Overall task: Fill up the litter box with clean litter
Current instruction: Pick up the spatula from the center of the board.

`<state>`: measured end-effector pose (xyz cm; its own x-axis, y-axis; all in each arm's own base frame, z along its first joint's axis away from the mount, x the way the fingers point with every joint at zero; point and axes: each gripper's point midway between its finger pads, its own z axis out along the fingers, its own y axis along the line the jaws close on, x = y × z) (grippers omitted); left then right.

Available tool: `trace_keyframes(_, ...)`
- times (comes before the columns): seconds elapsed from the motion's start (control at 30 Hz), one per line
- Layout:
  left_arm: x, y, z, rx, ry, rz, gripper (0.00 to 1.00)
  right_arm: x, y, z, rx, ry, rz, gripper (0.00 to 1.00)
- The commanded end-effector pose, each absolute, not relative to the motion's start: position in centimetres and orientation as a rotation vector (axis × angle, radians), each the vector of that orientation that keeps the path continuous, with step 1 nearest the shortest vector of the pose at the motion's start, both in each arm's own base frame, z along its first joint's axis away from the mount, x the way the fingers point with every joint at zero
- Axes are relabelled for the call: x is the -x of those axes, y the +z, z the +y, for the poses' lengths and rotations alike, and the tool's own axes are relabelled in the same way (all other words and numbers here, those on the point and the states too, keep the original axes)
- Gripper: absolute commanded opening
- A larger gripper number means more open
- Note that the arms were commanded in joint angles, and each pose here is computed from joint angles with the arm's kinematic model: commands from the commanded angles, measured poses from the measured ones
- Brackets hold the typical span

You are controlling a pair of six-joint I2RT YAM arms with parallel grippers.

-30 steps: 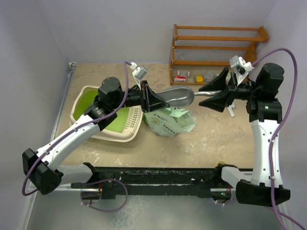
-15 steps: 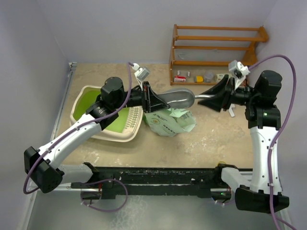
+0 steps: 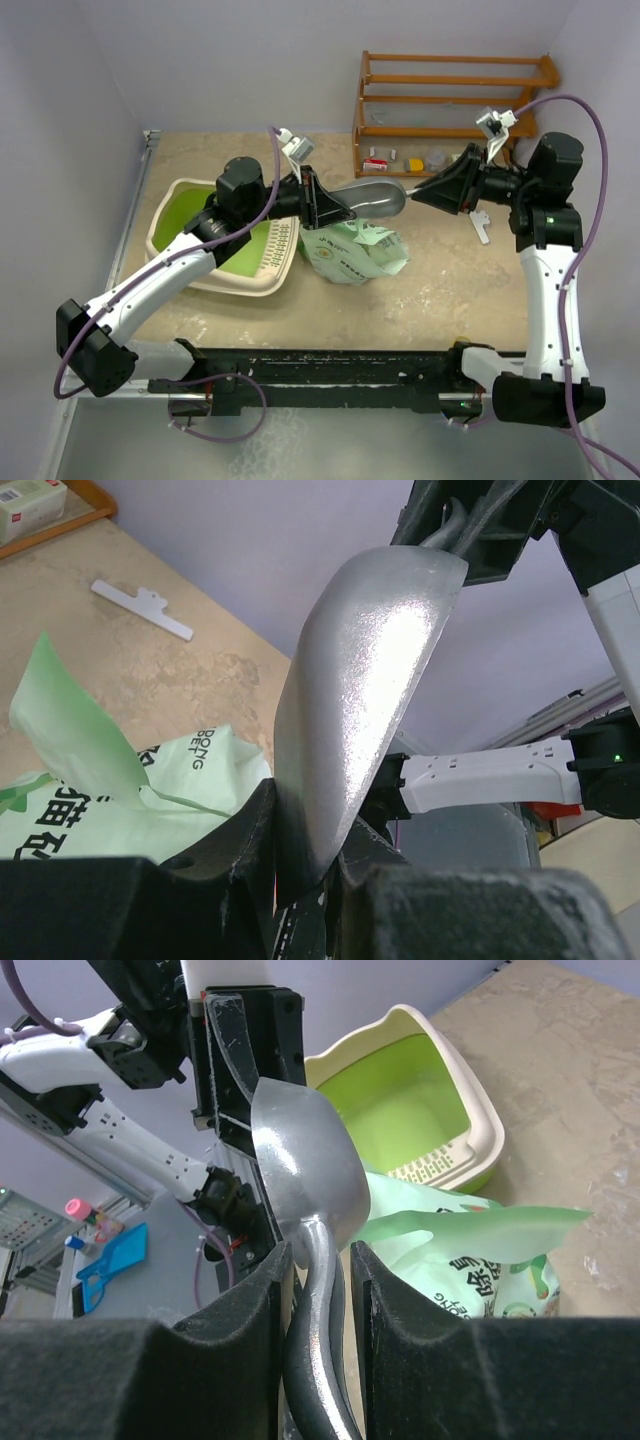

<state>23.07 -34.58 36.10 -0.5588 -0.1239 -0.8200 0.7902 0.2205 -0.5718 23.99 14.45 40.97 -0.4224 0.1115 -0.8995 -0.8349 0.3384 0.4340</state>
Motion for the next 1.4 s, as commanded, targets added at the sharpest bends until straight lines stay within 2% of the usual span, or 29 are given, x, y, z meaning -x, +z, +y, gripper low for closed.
trace_keyframes(0.0, -22.3, 39.3, -34.6, -0.673, -1.461, 1.583, 0.03, -24.3, 41.9, 14.0, 0.646, 1.159, 1.612, 0.26)
trace_keyframes(0.1, -22.3, 39.3, -34.7, -0.672, -1.473, 1.586, 0.03, -23.8, 42.3, 14.1, 0.655, 1.149, 1.599, 0.26)
trace_keyframes(0.13, -22.3, 39.3, -34.7, -0.670, -1.476, 1.584, 0.03, -23.6, 42.5, 14.2, 0.683, 1.141, 1.578, 0.15)
trace_keyframes(0.2, -22.3, 39.2, -34.8, -0.663, -1.479, 1.588, 0.03, -23.3, 42.7, 14.3, 0.722, 1.145, 1.554, 0.00)
trace_keyframes(0.77, -22.1, 40.1, -34.9, -0.654, -1.515, 1.571, 0.03, -22.6, 41.7, 14.5, 0.731, 1.183, 1.565, 0.00)
trace_keyframes(0.8, -22.1, 40.2, -34.9, -0.653, -1.515, 1.570, 0.08, -22.7, 41.6, 14.5, 0.729, 1.185, 1.567, 0.00)
trace_keyframes(0.9, -22.4, 40.5, -34.6, -0.640, -1.488, 1.558, 0.35, -23.0, 41.4, 14.4, 0.723, 1.192, 1.575, 0.00)
trace_keyframes(1.1, -21.8, 41.3, -34.7, -0.654, -1.528, 1.512, 0.42, -23.1, 41.0, 14.4, 0.717, 1.200, 1.583, 0.00)
trace_keyframes(1.23, -22.0, 41.3, -34.8, -0.638, -1.531, 1.503, 0.38, -23.0, 41.0, 14.4, 0.718, 1.199, 1.583, 0.00)
trace_keyframes(1.3, -22.2, 41.5, -34.7, -0.621, -1.530, 1.490, 0.27, -23.0, 41.1, 14.4, 0.718, 1.198, 1.582, 0.00)
trace_keyframes(1.37, -22.5, 41.6, -34.6, -0.599, -1.519, 1.486, 0.10, -22.9, 41.1, 14.4, 0.719, 1.197, 1.581, 0.00)
